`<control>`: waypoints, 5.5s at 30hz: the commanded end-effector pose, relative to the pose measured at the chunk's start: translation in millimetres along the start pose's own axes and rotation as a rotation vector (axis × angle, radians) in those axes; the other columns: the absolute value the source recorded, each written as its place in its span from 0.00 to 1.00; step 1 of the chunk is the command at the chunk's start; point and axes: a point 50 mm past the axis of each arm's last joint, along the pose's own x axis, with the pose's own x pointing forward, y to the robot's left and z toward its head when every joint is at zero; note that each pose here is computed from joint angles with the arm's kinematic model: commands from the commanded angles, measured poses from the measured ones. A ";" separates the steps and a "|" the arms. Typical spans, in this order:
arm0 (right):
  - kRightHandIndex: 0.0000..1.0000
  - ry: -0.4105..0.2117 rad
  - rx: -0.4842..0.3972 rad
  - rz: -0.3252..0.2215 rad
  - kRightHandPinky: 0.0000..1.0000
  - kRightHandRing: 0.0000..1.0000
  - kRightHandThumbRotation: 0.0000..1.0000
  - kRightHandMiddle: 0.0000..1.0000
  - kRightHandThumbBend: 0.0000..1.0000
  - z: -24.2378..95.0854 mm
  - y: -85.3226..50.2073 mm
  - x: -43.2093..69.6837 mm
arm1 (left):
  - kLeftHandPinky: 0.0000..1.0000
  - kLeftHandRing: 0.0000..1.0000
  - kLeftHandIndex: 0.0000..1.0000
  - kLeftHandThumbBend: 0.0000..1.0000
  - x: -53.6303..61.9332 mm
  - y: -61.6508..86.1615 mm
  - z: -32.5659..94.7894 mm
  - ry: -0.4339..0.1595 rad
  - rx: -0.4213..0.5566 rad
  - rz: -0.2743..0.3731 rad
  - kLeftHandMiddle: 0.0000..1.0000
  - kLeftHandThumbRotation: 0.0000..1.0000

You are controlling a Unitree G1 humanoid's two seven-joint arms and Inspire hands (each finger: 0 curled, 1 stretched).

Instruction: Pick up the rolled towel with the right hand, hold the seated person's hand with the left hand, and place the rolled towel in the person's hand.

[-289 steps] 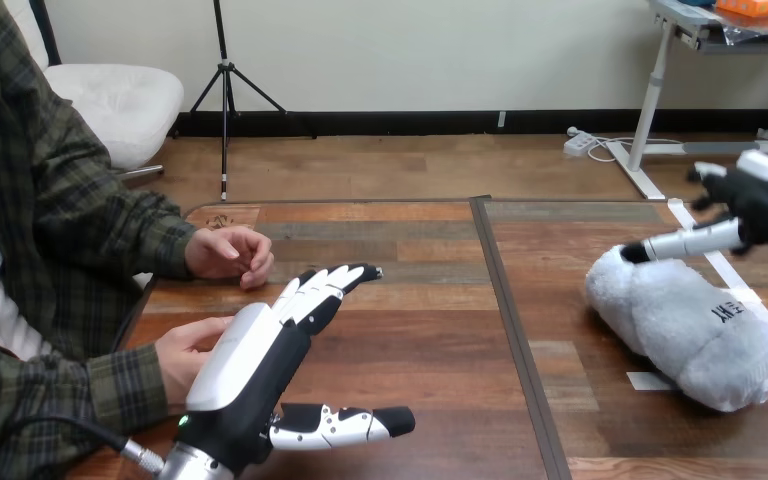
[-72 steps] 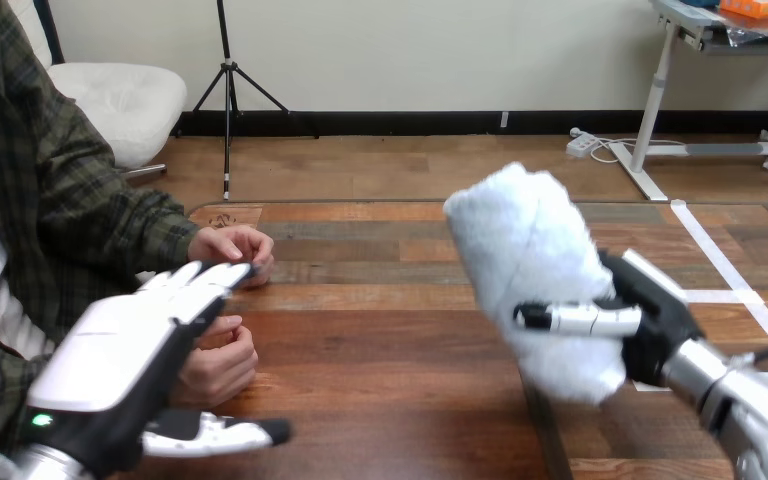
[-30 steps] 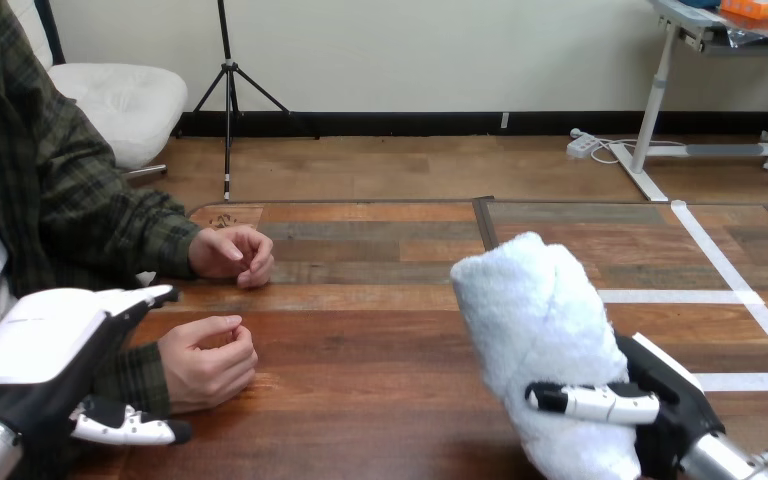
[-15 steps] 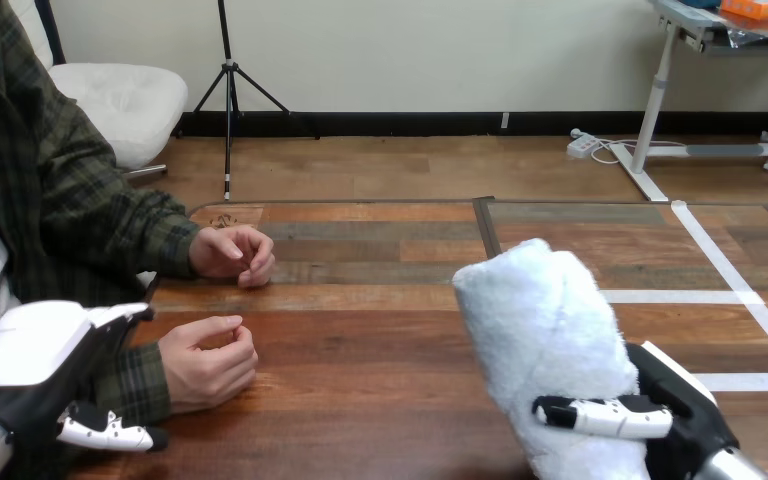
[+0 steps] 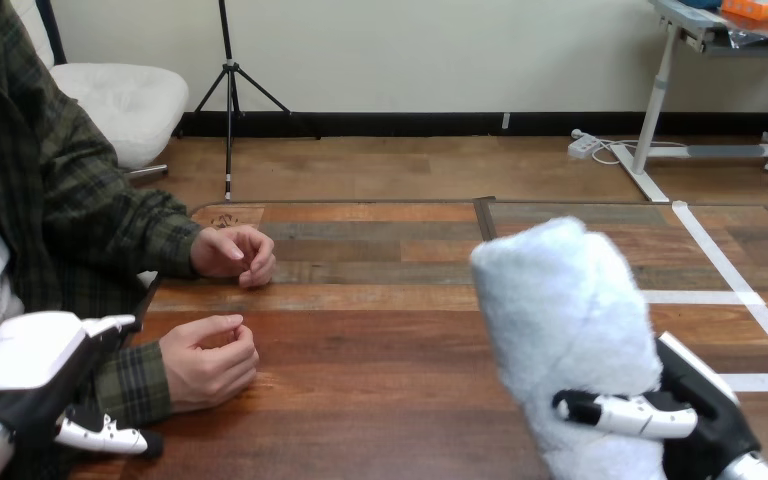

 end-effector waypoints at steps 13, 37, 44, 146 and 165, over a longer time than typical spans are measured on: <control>0.28 -0.499 -0.172 0.319 0.09 0.16 0.00 0.23 0.85 123.9 44.0 -12.5 | 0.75 0.80 0.83 1.00 40.4 26.5 -14.3 0.051 0.195 0.025 0.82 0.36; 0.24 -0.544 -0.123 0.346 0.10 0.16 0.00 0.20 0.89 135.2 55.1 -25.2 | 0.51 0.54 0.63 0.98 52.9 22.0 -5.0 0.054 0.159 0.034 0.59 0.10; 0.24 -0.544 -0.125 0.339 0.09 0.16 0.00 0.20 0.88 135.2 53.5 -24.4 | 0.46 0.48 0.55 0.95 54.1 22.8 -2.2 0.045 0.129 0.042 0.53 0.02; 0.34 -0.380 -0.175 0.342 0.12 0.17 0.00 0.25 0.78 92.2 61.7 86.6 | 0.21 0.26 0.34 0.88 19.0 63.4 74.3 -0.254 -0.214 0.347 0.33 0.00; 0.35 -0.315 -0.121 0.329 0.10 0.15 0.00 0.24 0.79 75.2 58.6 99.5 | 0.19 0.24 0.33 0.89 6.7 74.0 99.6 -0.327 -0.290 0.378 0.31 0.00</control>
